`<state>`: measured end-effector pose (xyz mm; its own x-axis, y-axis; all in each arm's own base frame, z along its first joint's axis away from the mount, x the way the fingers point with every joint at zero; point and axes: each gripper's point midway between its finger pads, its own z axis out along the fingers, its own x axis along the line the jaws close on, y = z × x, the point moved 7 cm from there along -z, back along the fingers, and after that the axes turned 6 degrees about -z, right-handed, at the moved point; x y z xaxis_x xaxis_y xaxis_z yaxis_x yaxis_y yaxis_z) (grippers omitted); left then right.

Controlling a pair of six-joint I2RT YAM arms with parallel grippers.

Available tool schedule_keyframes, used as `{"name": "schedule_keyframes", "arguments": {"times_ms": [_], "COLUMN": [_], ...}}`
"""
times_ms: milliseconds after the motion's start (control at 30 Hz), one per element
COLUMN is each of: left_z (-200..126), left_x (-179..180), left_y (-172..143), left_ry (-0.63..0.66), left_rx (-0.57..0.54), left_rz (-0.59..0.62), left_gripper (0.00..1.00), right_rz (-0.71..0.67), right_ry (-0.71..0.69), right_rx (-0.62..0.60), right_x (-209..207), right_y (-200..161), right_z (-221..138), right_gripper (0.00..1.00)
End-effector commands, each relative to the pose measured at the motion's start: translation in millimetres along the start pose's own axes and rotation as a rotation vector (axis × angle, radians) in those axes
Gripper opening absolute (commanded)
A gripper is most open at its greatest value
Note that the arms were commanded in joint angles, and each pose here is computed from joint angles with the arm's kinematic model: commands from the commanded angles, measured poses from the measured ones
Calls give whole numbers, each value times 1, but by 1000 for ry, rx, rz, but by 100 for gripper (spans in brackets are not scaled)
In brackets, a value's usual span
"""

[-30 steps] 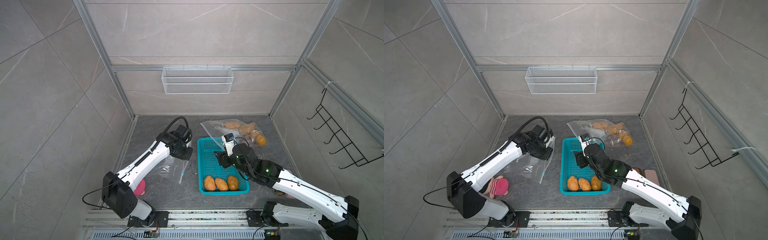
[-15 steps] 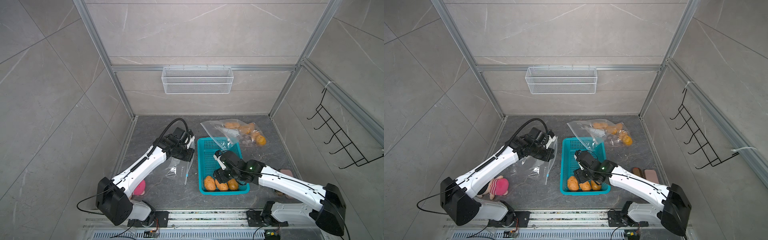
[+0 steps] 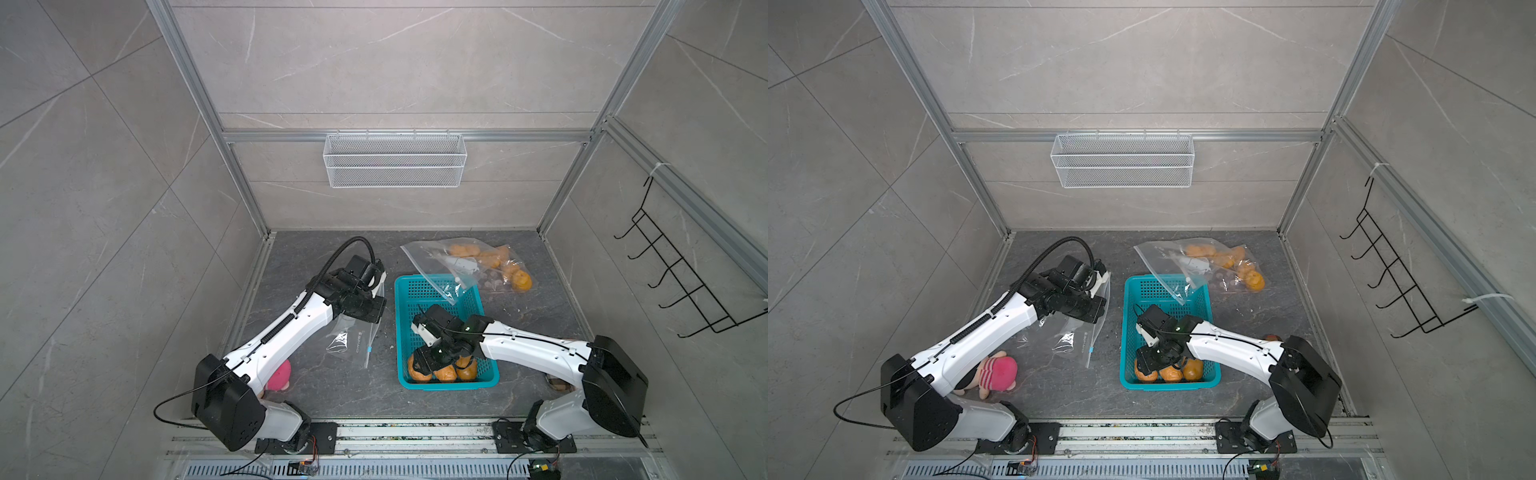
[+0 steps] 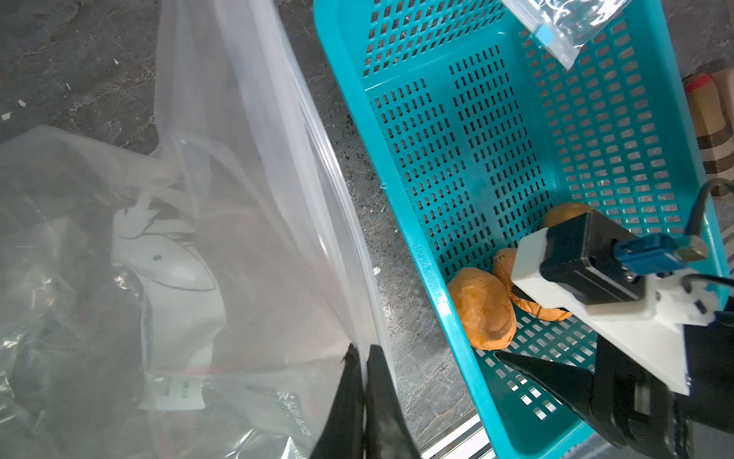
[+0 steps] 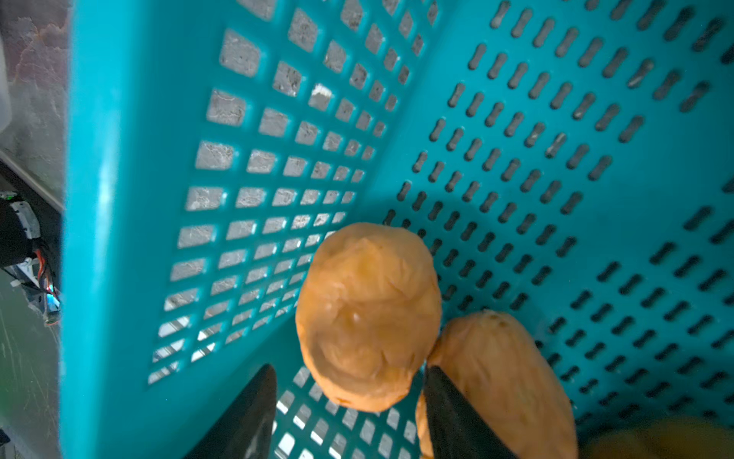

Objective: Put the potatoes into a zipper bag and zip it
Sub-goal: Pick up the potato from the basket.

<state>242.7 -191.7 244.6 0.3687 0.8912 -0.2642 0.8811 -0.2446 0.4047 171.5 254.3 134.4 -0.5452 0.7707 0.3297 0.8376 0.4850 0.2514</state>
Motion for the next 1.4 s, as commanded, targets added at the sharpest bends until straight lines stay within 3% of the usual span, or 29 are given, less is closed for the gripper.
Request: {"name": "schedule_keyframes", "arguments": {"times_ms": [0, 233, 400, 567, 700, 833, 1000, 1100, 1233, 1367], "left_z": [-11, -16, -17, -17, -21, -25, -30, -34, -38, -44], "left_x": [2, 4, 4, 5, 5, 4, 0, -3, -8, -12], "left_y": [-1, -1, -1, -1, -1, -2, -1, -2, -3, -5], "left_ry": [17, 32, 30, 33, 34, 25, -10, -47, -99, -133], "left_rx": [-23, -45, -51, -49, -61, -76, -90, -93, -96, -107], "left_rz": [4, 2, 2, 3, 6, 9, 25, 32, 45, 62], "left_gripper": [0, 0, 0, 0, 0, 0, 0, 0, 0, 0], "right_rz": [67, 80, 97, 90, 62, -5, -63, -77, -35, 18], "right_ry": [20, -204, -173, -135, -42, -31, -42, 41, 165, 193], "right_rx": [-27, -12, 4, -42, -161, -362, -631, -789, -931, -970], "right_x": [2, -22, -20, -14, 0, 11, 20, 34, 52, 61], "right_y": [10, 7, 9, 15, 27, 41, 54, 69, 98, 128], "right_z": [6, 12, 26, 21, -2, -52, -114, -140, -157, -155], "right_gripper": [60, 62, 62, 55, 45, 41, 41, 41, 41, 40]}}
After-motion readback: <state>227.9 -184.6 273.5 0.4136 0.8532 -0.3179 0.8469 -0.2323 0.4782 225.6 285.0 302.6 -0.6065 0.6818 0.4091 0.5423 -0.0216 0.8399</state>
